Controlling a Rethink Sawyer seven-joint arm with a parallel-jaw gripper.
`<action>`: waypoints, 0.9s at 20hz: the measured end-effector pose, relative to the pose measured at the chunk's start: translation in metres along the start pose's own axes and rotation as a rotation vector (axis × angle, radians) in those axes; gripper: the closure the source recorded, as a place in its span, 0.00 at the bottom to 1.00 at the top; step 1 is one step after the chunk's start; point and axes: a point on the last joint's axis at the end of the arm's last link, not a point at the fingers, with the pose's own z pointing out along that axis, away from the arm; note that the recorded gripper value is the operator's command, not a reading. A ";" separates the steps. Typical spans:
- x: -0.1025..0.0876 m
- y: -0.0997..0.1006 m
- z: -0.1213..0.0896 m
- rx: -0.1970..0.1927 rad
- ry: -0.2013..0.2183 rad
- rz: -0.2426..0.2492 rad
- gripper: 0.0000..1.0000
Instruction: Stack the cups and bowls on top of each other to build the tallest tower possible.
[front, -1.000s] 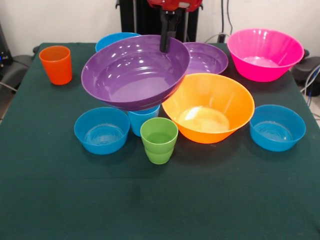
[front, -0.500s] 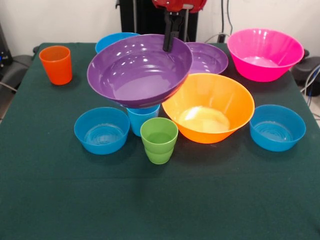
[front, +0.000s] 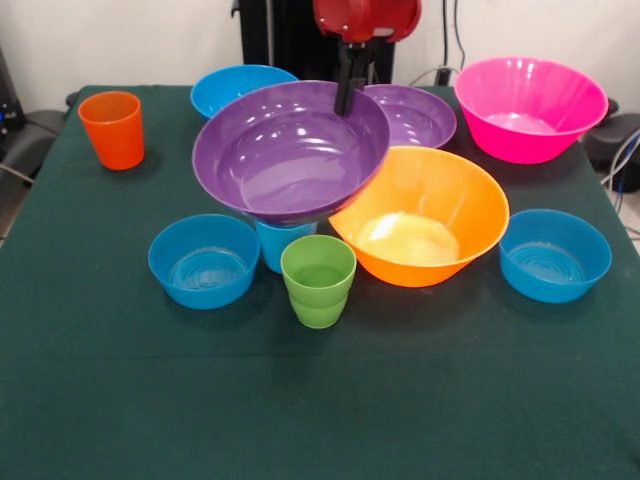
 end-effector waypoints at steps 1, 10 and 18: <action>-0.001 0.005 0.002 -0.002 0.008 0.004 1.00; 0.005 0.019 0.010 -0.002 0.035 0.032 1.00; 0.013 0.015 0.009 0.022 0.049 0.038 1.00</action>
